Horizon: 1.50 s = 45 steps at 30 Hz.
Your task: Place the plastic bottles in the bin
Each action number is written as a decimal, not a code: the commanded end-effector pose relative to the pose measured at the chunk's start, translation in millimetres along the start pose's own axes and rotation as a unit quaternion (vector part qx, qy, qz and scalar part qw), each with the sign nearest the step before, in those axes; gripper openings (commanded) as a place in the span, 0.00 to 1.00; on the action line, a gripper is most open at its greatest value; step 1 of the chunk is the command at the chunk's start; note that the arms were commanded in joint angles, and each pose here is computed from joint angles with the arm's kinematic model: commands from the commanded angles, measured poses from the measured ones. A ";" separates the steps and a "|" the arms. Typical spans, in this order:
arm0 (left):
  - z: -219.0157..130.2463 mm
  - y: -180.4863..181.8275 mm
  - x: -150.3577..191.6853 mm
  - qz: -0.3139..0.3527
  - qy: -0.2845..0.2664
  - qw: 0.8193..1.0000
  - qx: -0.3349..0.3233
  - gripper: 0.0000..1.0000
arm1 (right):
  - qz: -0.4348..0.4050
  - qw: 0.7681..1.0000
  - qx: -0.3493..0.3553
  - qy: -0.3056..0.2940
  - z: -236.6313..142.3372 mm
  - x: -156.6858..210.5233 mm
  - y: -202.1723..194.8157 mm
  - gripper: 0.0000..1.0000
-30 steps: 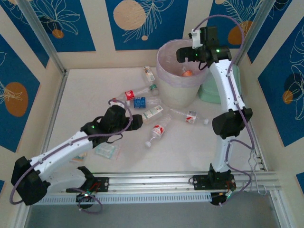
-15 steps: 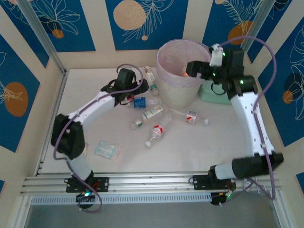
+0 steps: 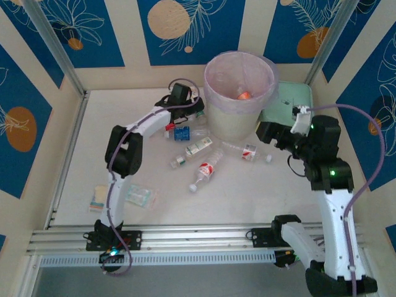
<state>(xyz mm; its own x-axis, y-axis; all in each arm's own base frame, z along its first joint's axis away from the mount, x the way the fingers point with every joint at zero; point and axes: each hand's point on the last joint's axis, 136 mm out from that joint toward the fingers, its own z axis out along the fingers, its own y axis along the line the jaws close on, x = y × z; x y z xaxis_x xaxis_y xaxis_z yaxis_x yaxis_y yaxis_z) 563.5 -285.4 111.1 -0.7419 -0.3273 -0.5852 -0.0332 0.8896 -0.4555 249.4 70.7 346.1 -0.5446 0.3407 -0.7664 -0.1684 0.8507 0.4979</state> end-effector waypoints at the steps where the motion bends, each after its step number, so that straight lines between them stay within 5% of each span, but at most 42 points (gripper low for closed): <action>1: 16.7 -7.2 -12.5 -0.003 -0.002 1.000 0.009 0.99 | 0.010 1.000 0.008 0.021 -11.3 21.3 -6.5 0.93; 14: 72.8 38.6 13.4 -0.029 0.042 0.997 -0.055 0.99 | 0.035 0.999 0.014 0.035 -10.5 38.5 -21.6 0.93; 23: 66.1 47.0 10.4 -0.056 0.039 0.997 -0.046 0.74 | 0.038 0.998 0.018 0.038 -9.8 39.7 -24.8 0.92; 34: -7.2 27.8 -56.6 -0.068 -0.040 0.996 0.037 0.56 | 0.048 0.998 0.017 0.040 -13.4 40.8 -22.8 0.91; 41: -86.0 -2.1 -93.6 -0.008 -0.087 0.991 0.101 0.47 | 0.050 0.998 0.013 0.033 -26.3 37.9 -13.6 0.89; 45: -138.3 -8.9 -86.2 0.016 -0.104 0.986 0.130 0.32 | 0.053 0.998 -0.008 0.037 -29.8 39.5 -4.6 0.86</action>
<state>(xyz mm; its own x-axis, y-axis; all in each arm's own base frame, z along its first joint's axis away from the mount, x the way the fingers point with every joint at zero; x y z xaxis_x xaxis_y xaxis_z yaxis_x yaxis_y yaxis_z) 558.8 -219.1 214.8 -0.6328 -0.4197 -0.6507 0.0521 0.8154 -0.5765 213.5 59.9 314.7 -0.6125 0.3935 -0.6855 -0.0827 0.8306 0.5507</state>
